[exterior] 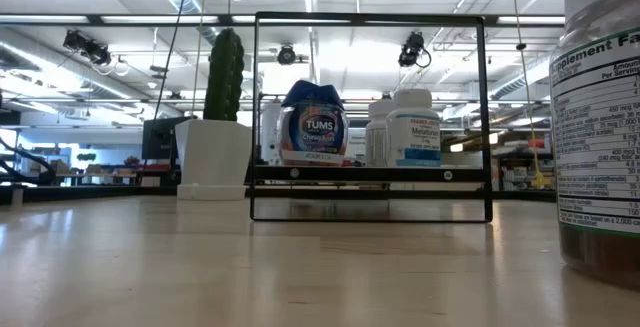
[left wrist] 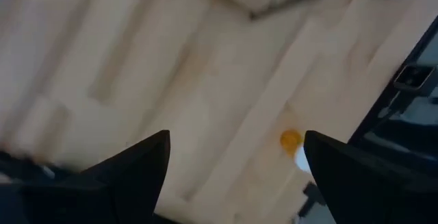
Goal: Pick and place medicine bottles onto shelf by color
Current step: Put the orange medicine bottle on the shelf
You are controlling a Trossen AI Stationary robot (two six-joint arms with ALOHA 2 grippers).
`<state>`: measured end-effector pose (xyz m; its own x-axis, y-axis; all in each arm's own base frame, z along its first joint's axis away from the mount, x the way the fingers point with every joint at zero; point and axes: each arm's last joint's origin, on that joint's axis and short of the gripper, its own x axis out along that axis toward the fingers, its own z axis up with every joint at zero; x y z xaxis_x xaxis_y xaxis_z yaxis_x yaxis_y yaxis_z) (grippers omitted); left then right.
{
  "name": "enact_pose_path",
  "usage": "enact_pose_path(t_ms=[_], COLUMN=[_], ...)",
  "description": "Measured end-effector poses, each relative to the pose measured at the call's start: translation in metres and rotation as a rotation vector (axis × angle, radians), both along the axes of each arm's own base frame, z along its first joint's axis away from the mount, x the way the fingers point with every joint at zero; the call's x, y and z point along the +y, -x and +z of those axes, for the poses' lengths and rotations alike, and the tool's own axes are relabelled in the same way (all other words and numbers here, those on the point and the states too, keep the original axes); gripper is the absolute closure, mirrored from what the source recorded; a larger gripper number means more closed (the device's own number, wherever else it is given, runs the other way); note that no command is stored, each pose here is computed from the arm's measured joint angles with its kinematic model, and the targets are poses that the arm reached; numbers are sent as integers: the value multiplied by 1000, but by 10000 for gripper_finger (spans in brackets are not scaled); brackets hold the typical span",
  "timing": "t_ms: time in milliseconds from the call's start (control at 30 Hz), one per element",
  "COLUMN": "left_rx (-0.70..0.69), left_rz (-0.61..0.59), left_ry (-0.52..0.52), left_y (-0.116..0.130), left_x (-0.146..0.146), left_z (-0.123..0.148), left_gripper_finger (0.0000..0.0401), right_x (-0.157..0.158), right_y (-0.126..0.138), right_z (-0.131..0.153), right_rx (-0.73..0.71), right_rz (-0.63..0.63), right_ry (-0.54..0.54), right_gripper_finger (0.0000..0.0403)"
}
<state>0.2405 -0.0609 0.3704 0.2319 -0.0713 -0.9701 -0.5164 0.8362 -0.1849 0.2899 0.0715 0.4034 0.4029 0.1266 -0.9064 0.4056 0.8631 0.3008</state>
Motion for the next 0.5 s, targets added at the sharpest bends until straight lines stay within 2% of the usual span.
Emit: enact_pose_path(t_ms=[233,400,500], left_rx=[42,43,100], left_rz=[235,383,435], left_ry=[107,186,153], left_y=[0,8,16], left_x=[-53,-83,-98], left_z=[-61,-86,-106], left_gripper_finger=[60,60,60], right_x=[53,69,75], right_y=[22,31,34], right_z=[3,3,3], right_rx=[-65,-85,-96], right_rz=[37,16,5], right_ry=[149,153,159], right_gripper_finger=[107,107,107])
